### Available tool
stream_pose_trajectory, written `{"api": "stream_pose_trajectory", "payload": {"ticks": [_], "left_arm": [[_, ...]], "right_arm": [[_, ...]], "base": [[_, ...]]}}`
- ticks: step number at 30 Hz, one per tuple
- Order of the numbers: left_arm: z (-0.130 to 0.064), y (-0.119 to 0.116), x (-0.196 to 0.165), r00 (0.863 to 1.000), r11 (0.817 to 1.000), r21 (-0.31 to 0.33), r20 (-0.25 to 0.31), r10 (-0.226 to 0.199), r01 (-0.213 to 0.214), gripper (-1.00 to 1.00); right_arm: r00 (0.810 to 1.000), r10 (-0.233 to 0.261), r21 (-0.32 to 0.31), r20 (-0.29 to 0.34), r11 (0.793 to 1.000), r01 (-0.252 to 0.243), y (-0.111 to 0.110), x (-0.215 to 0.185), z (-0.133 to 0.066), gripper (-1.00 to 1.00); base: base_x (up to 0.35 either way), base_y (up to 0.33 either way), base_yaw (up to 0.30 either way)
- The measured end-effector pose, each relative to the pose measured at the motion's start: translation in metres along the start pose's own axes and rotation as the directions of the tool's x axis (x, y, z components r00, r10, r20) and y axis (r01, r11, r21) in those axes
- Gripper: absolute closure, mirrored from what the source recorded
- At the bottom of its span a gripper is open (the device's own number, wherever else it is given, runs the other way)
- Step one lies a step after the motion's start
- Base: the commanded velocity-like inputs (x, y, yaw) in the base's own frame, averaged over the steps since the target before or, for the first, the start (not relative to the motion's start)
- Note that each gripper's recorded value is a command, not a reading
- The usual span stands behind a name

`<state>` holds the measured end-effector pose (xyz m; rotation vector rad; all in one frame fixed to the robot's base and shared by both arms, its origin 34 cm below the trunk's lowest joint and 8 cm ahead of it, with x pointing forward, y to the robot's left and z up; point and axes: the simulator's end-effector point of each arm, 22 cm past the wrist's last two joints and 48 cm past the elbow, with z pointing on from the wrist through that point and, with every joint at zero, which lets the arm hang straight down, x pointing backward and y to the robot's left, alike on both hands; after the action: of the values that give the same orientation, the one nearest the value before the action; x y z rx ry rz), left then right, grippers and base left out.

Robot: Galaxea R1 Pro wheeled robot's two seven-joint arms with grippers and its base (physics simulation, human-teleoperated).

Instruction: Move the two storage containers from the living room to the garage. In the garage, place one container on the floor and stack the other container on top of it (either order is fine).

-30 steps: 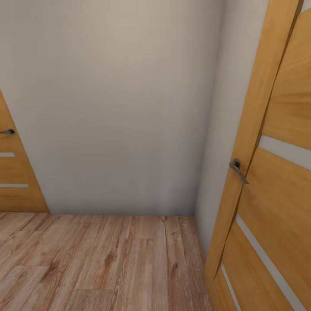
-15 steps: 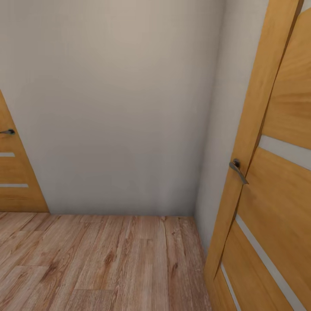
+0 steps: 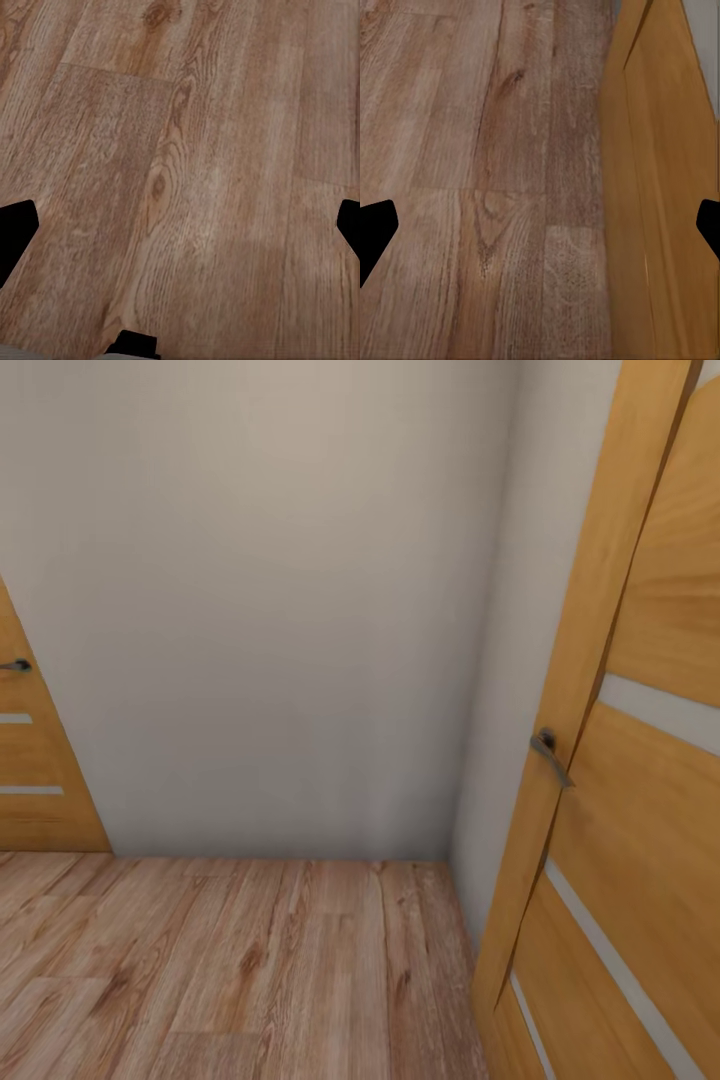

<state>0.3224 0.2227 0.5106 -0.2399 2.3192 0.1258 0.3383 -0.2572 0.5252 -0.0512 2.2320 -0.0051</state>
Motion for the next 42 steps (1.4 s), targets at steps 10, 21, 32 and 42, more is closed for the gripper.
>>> {"api": "stream_pose_trajectory", "payload": {"ticks": [10, 21, 32, 42], "left_arm": [[0.0002, 0.0014, 0.0001, 1.000, 1.000, -0.004, 0.000, -0.002, 0.002, -1.00], [0.0002, 0.0016, 0.0001, 1.000, 1.000, -0.004, -0.001, -0.003, 0.003, -1.00], [0.0003, 0.0016, 0.0001, 1.000, 1.000, -0.005, -0.001, -0.003, 0.003, -1.00], [0.0000, 0.0014, 0.0002, 1.000, 1.000, -0.003, -0.001, -0.002, 0.002, -1.00]], "right_arm": [[1.000, 0.000, 0.000, 0.000, 1.000, 0.000, 0.0002, 0.0000, 0.0001, -1.00], [1.000, 0.000, 0.000, 0.001, 1.000, 0.000, 0.0000, -0.0002, 0.0001, -1.00], [1.000, 0.000, 0.000, 0.001, 1.000, 0.000, -0.0001, -0.0002, 0.0001, -1.00], [1.000, 0.000, 0.000, 0.002, 1.000, 0.000, 0.0000, -0.0004, -0.0001, -1.00]], "base": [[0.076, -0.067, 0.000], [0.000, 0.000, 0.000], [0.000, 0.043, 0.000], [0.097, 0.003, 0.000]]}}
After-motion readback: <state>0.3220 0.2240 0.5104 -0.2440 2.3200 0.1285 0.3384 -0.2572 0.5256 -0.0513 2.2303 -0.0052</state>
